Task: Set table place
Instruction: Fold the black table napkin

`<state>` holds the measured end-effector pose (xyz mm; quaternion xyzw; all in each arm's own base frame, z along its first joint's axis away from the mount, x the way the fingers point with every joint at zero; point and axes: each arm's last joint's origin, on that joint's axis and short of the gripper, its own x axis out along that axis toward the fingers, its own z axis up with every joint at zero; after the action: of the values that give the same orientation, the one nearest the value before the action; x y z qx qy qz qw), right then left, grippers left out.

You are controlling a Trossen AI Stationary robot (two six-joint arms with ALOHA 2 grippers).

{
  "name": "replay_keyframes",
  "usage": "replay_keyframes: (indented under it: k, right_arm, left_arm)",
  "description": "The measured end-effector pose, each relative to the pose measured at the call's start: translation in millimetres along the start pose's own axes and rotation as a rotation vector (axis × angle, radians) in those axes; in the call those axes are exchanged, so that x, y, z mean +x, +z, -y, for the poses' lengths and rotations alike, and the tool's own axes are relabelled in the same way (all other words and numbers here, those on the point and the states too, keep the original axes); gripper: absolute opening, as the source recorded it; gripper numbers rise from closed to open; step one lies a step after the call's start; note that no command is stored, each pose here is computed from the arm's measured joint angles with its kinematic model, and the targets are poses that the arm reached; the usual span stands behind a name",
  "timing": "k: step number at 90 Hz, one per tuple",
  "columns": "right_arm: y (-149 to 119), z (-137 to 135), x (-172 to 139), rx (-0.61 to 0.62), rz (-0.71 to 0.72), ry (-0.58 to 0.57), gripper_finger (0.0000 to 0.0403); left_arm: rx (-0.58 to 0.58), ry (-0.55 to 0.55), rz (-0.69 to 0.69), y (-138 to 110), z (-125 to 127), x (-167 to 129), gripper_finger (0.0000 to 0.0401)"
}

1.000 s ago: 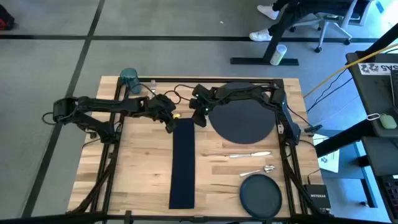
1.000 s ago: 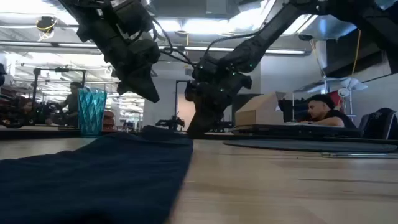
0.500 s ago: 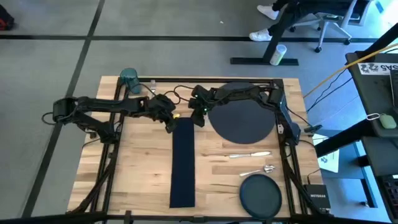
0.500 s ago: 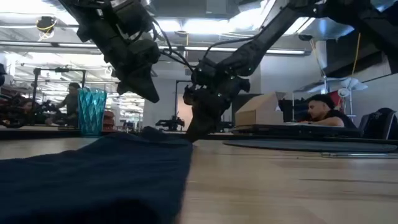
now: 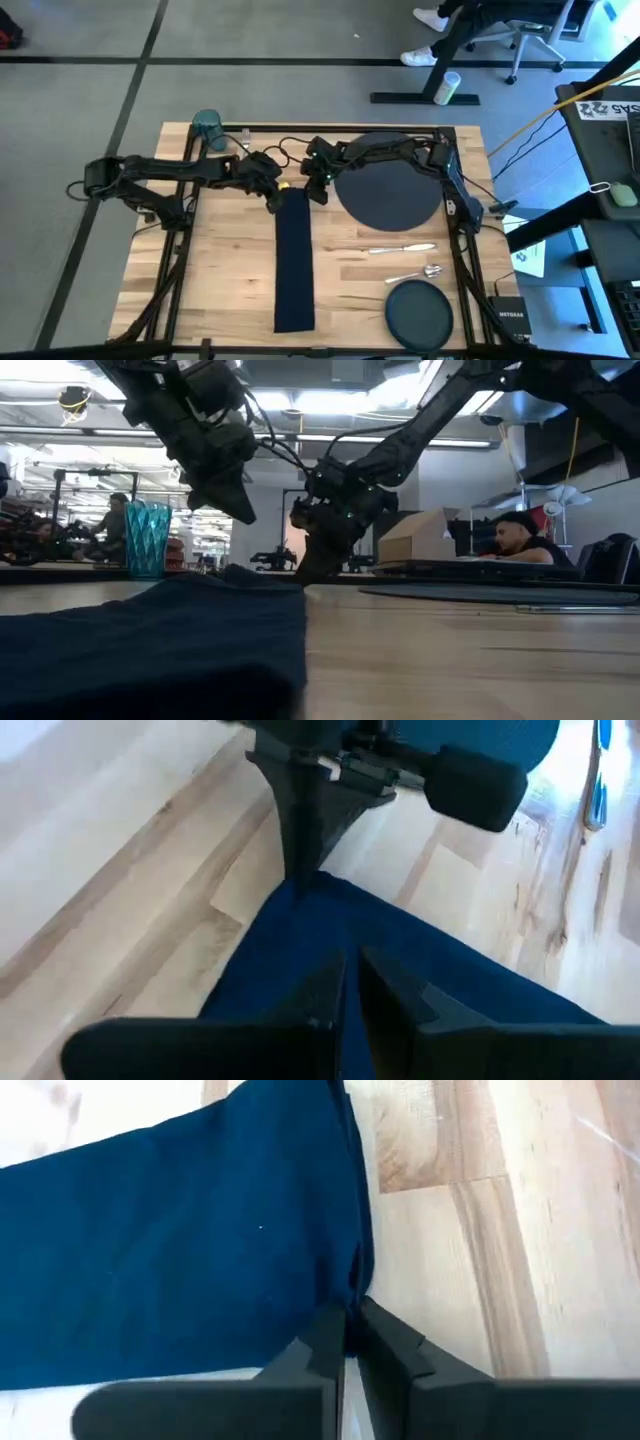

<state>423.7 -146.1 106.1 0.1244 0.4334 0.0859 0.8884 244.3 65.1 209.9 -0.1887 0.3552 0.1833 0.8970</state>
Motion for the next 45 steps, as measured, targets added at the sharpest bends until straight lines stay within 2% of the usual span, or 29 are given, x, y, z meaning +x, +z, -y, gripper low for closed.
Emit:
replay_keyframes:
  k: [9,24,45]
  right_arm:
    - [7.2,-6.1,-11.2,-0.036,-0.001,-0.021,0.0002]
    - [35.3,-18.9,-45.9,-0.137,0.108,-0.070,0.0001]
    - [48.5,-32.0,-70.2,-0.201,0.163,-0.105,0.0000]
  left_arm:
    - [0.002,-0.006,0.039,3.0,0.5,-12.5,0.0014]
    - [-0.031,0.019,0.101,6.7,-5.8,-37.6,0.0014]
    - [-0.042,0.065,0.215,3.6,-11.1,-85.6,0.0014]
